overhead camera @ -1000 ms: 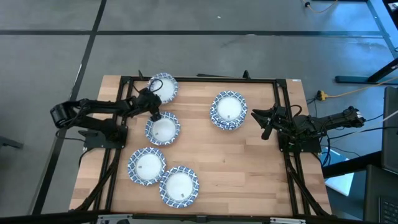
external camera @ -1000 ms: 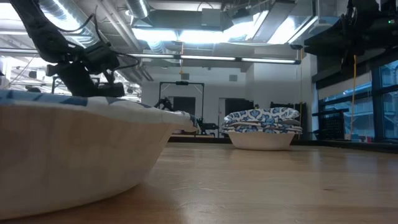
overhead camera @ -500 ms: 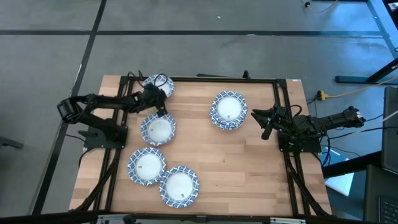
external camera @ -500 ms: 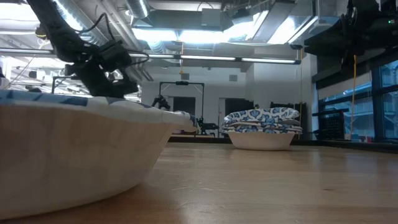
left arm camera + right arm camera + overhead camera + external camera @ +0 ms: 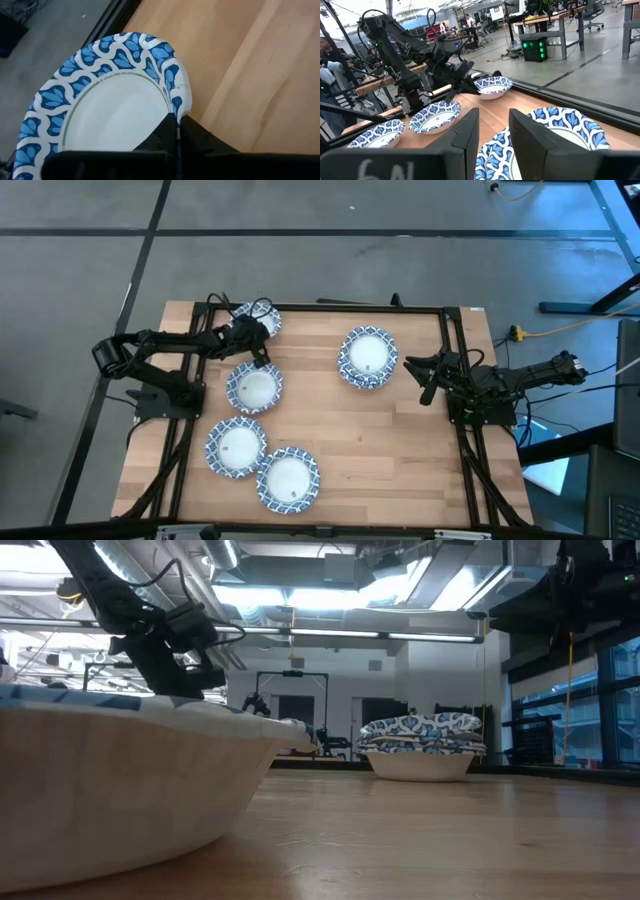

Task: Nest bowls inside each other
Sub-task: Stack the white bowl on the white bowl

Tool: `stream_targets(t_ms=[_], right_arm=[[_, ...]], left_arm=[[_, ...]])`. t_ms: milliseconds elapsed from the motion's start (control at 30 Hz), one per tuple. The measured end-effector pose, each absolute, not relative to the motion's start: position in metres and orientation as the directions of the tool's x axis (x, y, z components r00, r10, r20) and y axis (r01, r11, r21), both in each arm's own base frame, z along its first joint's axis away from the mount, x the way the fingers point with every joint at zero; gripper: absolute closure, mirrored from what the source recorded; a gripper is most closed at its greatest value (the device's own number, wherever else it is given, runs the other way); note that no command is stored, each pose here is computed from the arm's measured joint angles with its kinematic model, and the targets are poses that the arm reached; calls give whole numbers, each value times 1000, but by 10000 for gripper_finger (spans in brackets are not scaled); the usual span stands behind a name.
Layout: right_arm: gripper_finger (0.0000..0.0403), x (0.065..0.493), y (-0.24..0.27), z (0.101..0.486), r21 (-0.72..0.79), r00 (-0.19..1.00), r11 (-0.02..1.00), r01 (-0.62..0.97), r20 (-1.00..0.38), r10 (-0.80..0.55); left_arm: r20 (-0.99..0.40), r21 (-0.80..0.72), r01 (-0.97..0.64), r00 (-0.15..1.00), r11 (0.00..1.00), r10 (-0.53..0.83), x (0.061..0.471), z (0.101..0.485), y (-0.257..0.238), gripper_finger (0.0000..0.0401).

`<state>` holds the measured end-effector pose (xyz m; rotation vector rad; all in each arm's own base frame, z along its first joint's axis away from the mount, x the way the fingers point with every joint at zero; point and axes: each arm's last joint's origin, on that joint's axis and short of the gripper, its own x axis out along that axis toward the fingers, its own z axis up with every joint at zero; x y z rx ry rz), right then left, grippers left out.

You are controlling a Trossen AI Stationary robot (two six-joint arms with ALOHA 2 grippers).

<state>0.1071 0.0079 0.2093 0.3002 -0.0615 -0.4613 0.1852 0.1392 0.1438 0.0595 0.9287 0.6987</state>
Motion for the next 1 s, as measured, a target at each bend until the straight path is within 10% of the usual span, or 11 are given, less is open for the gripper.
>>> stream_targets(t_ms=[1000], right_arm=[[295,105,5,212,318,828,788,528,13,-560]], left_arm=[[-414,396,-193,835,898,362,308,287,57,401]])
